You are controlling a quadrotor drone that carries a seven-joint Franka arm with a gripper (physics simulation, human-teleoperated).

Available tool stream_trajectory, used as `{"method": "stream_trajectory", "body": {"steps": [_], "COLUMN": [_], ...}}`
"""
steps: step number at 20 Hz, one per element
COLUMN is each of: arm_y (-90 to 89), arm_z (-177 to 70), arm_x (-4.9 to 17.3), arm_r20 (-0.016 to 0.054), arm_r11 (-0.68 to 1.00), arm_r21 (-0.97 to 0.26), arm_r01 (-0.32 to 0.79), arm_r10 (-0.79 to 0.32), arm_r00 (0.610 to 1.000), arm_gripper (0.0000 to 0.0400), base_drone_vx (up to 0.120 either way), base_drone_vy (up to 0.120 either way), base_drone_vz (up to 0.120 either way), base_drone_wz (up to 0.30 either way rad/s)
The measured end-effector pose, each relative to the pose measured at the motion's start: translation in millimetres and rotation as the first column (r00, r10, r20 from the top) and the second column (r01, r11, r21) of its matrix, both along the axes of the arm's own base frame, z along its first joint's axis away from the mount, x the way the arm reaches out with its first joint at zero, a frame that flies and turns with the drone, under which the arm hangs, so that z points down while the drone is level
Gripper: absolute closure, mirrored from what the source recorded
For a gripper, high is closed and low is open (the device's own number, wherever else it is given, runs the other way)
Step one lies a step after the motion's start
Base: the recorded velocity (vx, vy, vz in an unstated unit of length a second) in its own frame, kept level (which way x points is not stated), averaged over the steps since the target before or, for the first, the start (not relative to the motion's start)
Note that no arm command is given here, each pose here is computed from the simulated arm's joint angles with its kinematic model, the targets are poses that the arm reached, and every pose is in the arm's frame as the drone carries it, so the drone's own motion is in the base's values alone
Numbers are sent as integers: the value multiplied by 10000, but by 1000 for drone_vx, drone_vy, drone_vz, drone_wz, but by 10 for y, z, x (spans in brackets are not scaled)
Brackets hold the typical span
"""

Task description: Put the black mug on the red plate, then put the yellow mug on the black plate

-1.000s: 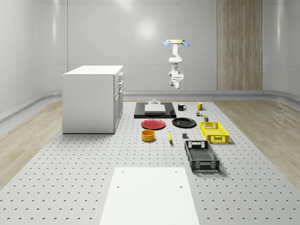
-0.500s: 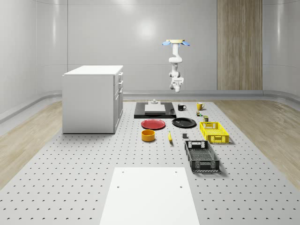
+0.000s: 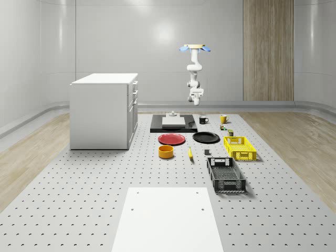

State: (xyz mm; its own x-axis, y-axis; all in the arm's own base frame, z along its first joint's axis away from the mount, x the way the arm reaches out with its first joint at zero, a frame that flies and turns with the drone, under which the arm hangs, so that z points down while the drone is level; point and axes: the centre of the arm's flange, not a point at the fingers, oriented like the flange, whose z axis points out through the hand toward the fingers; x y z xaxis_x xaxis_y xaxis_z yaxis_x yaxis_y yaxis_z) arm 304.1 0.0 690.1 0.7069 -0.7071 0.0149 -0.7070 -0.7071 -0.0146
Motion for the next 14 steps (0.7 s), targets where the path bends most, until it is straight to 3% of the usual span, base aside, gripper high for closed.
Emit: {"method": "stream_trajectory", "body": {"steps": [14], "arm_y": [2], "arm_z": [12], "arm_x": [-9], "arm_r20": [107], "arm_r11": [10000], "arm_r21": [-20], "arm_r01": [1], "arm_r10": [0], "arm_r00": [9999], "arm_gripper": [0], "base_drone_vx": [120], "base_drone_vy": [0], "base_drone_vz": [0], "base_drone_wz": [0]}}
